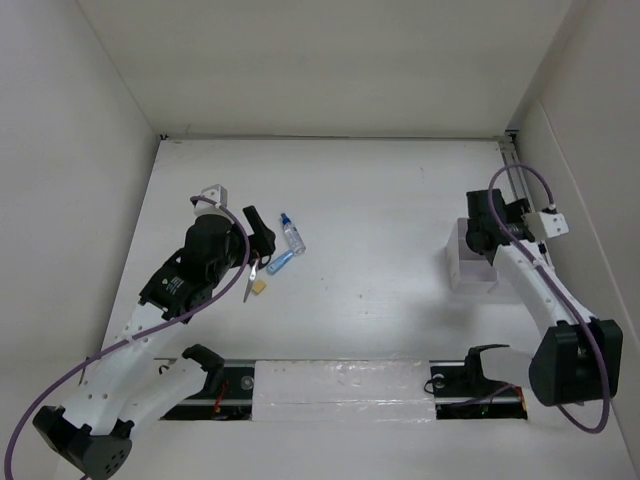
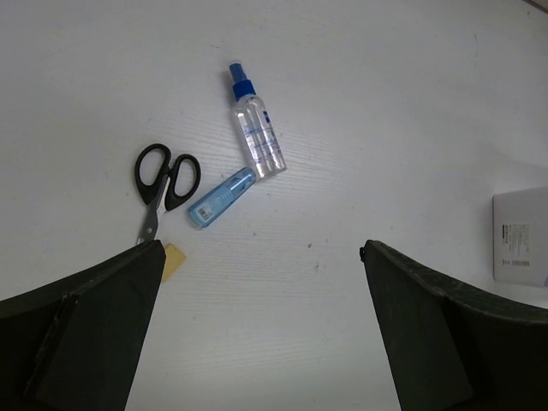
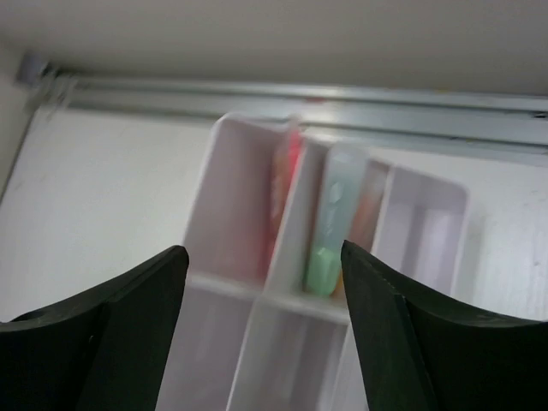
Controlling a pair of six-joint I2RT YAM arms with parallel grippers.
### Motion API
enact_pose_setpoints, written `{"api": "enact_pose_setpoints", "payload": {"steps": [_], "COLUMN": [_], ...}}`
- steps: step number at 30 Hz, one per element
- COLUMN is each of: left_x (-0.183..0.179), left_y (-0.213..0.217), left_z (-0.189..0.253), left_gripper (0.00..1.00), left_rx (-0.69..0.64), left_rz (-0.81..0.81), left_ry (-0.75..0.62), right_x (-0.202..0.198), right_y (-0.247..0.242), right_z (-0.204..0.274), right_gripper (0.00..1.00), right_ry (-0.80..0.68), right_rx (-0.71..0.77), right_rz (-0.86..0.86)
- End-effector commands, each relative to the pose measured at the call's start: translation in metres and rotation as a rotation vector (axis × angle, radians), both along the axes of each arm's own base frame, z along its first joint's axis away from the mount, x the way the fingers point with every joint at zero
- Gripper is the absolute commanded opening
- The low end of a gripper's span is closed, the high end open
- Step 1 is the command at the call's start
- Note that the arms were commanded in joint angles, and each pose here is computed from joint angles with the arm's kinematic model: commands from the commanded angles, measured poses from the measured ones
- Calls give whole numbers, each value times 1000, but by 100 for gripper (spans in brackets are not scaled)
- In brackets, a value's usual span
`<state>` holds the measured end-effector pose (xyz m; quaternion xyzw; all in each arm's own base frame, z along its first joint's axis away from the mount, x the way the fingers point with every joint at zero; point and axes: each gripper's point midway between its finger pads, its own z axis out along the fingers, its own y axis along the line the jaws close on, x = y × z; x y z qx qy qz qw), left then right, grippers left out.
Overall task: Sort the stationery into containers
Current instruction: Place the stationery into the container, then grab a piece of stationery with the left arm
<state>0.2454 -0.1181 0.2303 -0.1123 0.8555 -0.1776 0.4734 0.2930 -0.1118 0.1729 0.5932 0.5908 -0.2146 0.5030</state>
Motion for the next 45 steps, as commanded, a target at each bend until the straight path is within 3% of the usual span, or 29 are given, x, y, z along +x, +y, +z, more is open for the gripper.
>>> {"api": "enact_pose_setpoints", "payload": {"steps": [1, 5, 11, 14, 19, 24, 33, 36, 39, 45], "left_x": [5, 10, 16, 12, 17, 21, 51, 57, 63, 72], "left_y": [5, 14, 32, 44, 32, -12, -27, -45, -51, -51], "left_z": [15, 6, -1, 2, -9, -18, -7, -22, -49, -108], "left_gripper": [100, 100, 100, 100, 100, 100, 100, 100, 100, 100], "left_rx": [-2, 22, 58, 67, 102, 67, 150, 211, 235, 335], "left_rz": [25, 100, 231, 289, 200, -39, -90, -227, -240, -266], "left_ry": [-58, -19, 12, -1, 16, 45, 56, 100, 168, 305], "right_x": [32, 53, 57, 57, 56, 43, -5, -9, -13, -49], "right_y": [50, 121, 224, 288, 329, 339, 334, 342, 336, 321], "right_z": [52, 91, 115, 107, 85, 109, 147, 141, 133, 162], "right_gripper": [80, 98, 100, 100, 100, 100, 100, 100, 100, 100], "right_ry": [-135, -220, -225, -204, -105, -167, -343, -318, -286, -428], "right_rx": [-23, 11, 58, 84, 24, 76, 144, 147, 146, 170], "right_rz": [248, 646, 956, 1089, 1059, 1126, 1357, 1419, 1408, 1508]}}
